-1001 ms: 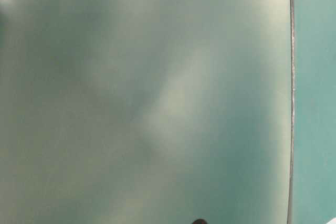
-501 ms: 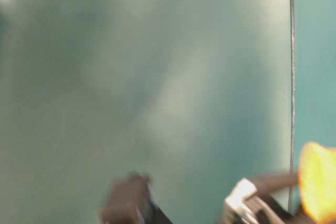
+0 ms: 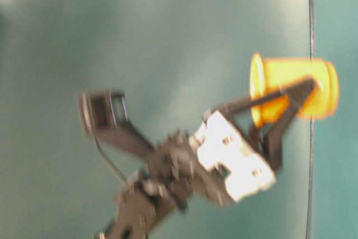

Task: Move the cup toward the block with left arm.
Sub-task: 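Carry the held cup with the left gripper rightward toward the orange block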

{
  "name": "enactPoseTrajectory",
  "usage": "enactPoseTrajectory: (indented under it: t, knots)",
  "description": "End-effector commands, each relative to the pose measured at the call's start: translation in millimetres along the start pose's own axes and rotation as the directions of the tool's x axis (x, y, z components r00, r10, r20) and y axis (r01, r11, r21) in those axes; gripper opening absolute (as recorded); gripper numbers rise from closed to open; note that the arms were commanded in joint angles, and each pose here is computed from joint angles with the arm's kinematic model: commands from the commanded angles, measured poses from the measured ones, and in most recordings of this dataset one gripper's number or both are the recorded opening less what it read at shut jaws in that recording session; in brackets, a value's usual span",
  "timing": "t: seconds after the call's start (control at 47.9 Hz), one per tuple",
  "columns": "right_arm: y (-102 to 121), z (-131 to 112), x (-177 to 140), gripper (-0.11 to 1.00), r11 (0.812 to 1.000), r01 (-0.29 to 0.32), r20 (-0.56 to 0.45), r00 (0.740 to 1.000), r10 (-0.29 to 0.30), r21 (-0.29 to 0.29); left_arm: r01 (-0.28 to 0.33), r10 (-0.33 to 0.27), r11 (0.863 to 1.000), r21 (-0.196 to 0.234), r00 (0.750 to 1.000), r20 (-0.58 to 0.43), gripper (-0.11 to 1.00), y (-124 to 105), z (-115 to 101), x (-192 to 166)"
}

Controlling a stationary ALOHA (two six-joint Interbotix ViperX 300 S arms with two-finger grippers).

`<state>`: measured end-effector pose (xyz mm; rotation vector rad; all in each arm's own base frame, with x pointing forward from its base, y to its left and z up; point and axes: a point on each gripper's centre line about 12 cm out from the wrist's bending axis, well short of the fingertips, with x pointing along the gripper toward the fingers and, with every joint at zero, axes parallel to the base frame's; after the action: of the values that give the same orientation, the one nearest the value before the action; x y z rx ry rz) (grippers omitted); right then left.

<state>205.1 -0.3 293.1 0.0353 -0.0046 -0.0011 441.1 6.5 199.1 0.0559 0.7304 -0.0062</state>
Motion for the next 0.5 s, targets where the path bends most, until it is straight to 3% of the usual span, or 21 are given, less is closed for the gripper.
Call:
enactPoseTrajectory:
  t: [0.0, 0.146, 0.48]
  knots:
    - [0, 14, 2, 0.0, 1.0, 0.001, 0.035, 0.999, -0.001, 0.003, -0.01, 0.01, 1.0, -0.003, 0.999, 0.033, 0.67, 6, 28, -2]
    - [0, 15, 2, 0.0, 1.0, 0.0, 0.038, 0.999, 0.0, 0.0, -0.026, 0.026, 1.0, -0.018, 1.0, -0.014, 0.67, 19, 43, 19]
    - [0, 20, 2, 0.0, 1.0, 0.0, 0.048, 0.999, 0.0, 0.0, -0.048, 0.048, 0.998, -0.039, 0.999, -0.009, 0.67, 37, 62, 59]
